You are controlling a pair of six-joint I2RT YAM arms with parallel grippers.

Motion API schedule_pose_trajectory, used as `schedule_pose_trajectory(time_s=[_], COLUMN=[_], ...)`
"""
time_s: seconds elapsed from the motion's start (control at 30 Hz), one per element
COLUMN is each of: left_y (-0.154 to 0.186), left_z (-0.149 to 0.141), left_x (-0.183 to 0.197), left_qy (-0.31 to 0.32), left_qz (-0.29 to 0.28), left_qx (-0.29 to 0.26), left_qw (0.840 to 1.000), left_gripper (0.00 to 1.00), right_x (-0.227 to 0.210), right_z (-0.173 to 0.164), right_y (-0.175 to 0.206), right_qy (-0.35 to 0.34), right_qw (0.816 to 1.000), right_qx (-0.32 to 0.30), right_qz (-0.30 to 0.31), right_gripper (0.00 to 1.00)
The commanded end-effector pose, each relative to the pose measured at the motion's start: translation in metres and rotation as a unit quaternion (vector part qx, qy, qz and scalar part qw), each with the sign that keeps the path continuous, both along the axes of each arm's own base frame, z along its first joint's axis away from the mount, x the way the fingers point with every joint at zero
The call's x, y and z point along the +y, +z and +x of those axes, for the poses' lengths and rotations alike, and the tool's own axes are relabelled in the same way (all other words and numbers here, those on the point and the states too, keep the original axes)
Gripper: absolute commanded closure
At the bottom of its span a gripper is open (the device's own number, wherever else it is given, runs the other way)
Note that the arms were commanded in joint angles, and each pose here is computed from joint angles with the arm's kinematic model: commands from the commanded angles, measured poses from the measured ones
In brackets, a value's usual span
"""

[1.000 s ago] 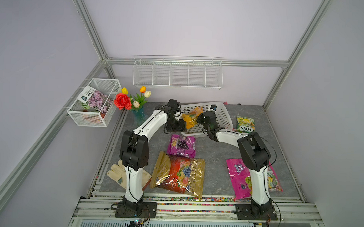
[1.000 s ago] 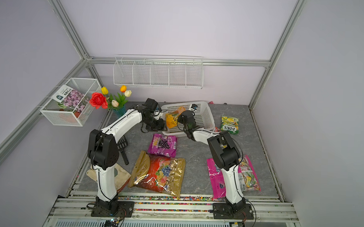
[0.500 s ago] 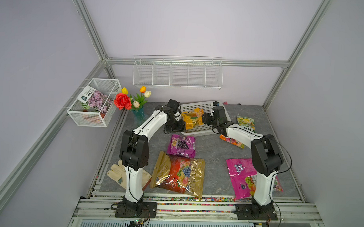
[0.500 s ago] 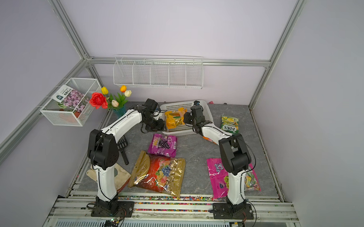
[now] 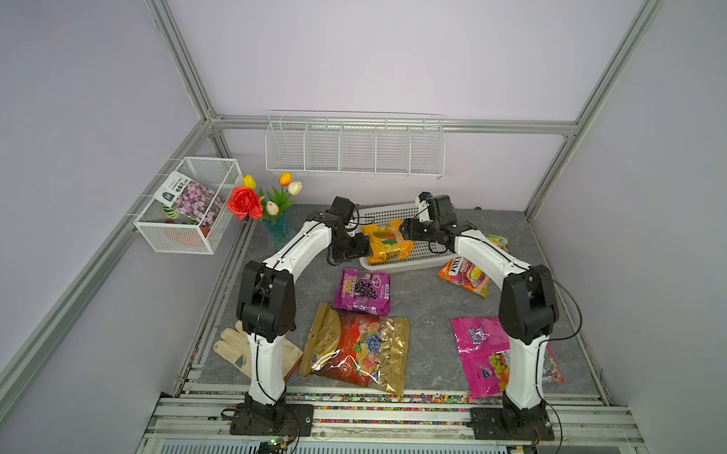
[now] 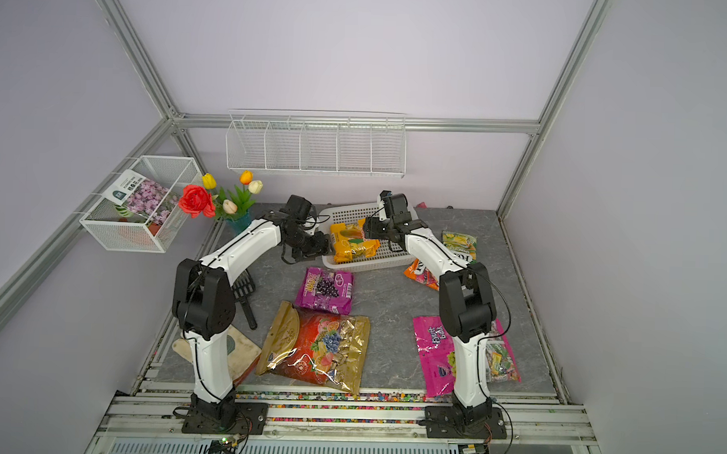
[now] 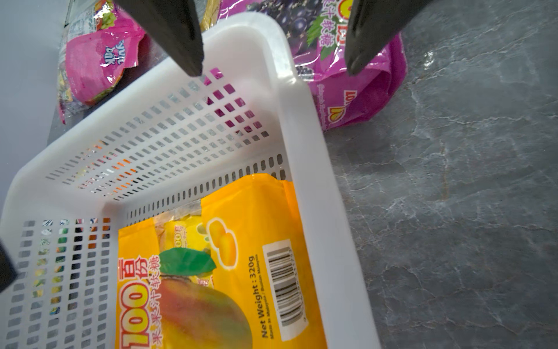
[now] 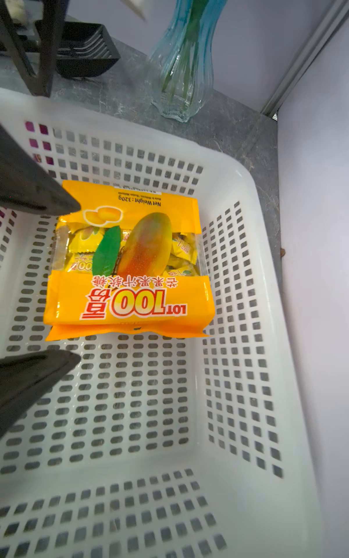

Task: Put the candies in the basket
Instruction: Place the candy in the basket.

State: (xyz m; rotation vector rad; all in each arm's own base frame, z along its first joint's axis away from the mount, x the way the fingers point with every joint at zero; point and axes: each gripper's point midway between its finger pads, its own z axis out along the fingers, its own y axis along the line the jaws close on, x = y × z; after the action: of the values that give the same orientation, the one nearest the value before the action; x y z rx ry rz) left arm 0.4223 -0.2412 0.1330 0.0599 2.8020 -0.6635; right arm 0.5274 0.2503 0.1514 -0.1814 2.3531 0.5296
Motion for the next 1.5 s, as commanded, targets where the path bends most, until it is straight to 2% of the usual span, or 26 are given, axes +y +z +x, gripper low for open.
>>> schedule_pose_trajectory(time_s=[0.0, 0.07, 0.17, 0.37, 0.43, 0.57, 0.83, 1.47], left_y=[0.007, 0.006, 0.002, -0.005, -0.006, -0.011, -0.012, -0.022], left_z=[0.008, 0.01, 0.013, 0.021, 0.023, 0.025, 0.023, 0.023], left_x=[-0.001, -0.004, -0.008, -0.011, -0.012, -0.013, -0.01, -0.008], left_qy=[0.019, 0.019, 0.023, 0.031, 0.032, 0.033, 0.034, 0.035], left_qz=[-0.021, -0.029, -0.038, -0.04, -0.043, -0.043, -0.033, -0.022], left_qx=[-0.007, -0.006, -0.002, -0.002, 0.0, 0.005, 0.006, 0.012], left_qw=[1.0, 0.999, 0.999, 0.999, 0.999, 0.999, 0.999, 0.999], left_gripper=[0.23, 0.23, 0.23, 0.25, 0.26, 0.28, 0.3, 0.39], right_x=[-0.011, -0.008, 0.001, 0.022, 0.027, 0.031, 0.027, 0.01], right_z=[-0.005, -0.004, -0.002, 0.006, 0.01, 0.018, 0.034, 0.042], right_y=[-0.039, -0.046, -0.055, -0.061, -0.061, -0.065, -0.065, -0.051], right_qy=[-0.023, -0.024, -0.023, -0.009, -0.011, -0.036, -0.102, -0.18], right_qw=[0.997, 0.996, 0.995, 0.992, 0.991, 0.987, 0.978, 0.962], right_qx=[0.069, 0.085, 0.098, 0.109, 0.111, 0.117, 0.1, 0.051], right_qz=[-0.027, -0.022, 0.001, 0.057, 0.075, 0.105, 0.15, 0.2], right_gripper=[0.26, 0.27, 0.35, 0.62, 0.74, 0.88, 0.92, 0.97])
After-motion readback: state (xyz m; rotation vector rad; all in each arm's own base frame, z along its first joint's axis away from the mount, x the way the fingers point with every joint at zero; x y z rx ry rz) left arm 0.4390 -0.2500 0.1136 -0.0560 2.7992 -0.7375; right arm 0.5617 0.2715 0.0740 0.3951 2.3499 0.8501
